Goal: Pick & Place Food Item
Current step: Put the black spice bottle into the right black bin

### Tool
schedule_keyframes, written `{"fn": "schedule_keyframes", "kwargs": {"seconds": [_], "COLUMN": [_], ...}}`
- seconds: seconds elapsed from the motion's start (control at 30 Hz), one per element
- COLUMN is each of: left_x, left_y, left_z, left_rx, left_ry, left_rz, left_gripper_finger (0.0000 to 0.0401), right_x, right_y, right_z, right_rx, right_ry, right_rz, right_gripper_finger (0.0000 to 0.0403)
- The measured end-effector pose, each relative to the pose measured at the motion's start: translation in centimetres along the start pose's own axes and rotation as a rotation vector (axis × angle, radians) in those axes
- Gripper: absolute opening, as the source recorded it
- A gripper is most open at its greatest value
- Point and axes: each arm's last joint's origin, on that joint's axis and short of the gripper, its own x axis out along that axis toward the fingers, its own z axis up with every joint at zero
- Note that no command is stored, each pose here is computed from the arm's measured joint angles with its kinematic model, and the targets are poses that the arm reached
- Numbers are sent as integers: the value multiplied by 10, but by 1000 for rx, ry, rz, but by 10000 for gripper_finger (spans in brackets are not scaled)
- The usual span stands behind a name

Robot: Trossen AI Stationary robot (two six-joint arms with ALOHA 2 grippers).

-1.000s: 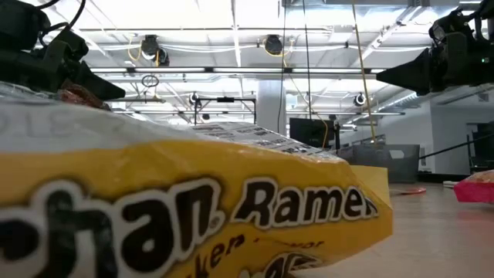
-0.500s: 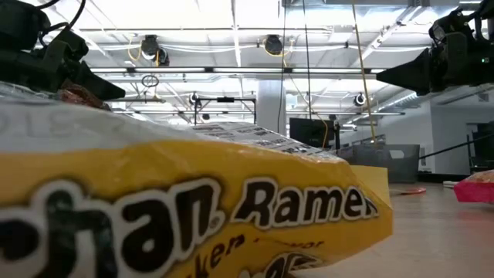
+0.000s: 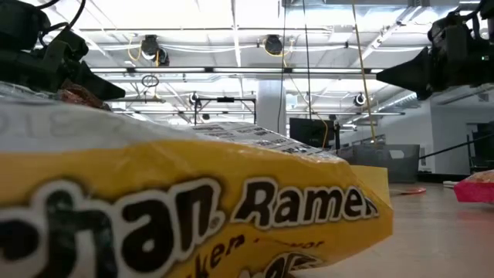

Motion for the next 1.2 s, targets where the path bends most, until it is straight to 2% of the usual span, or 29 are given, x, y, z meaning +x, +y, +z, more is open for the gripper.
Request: {"fn": "schedule_keyframes", "kwargs": {"seconds": [0.27,0.43,0.57,0.63,0.9,1.03,1.2], "left_x": [0,0,0,0,0,-1,-4], "left_y": [0,0,0,0,0,-1,-1], "left_z": [0,0,0,0,4,13,29], "left_rx": [0,0,0,0,53,-66,-401], "left_ry": [0,0,0,0,-42,-134,-301], "left_rz": [1,0,1,0,1,-11,-60], "left_gripper_finger": [33,33,33,33,33,33,33], "right_x": [0,0,1,2,14,31,71], "right_y": [0,1,1,2,8,17,38], "right_z": [9,10,11,16,34,46,74], "right_rx": [283,317,427,477,539,544,413], "right_ry": [-95,-103,-108,-146,-322,-334,-272], "right_rz": [17,24,29,41,53,58,30], "right_gripper_finger": [0,0,0,0,0,2,14]}}
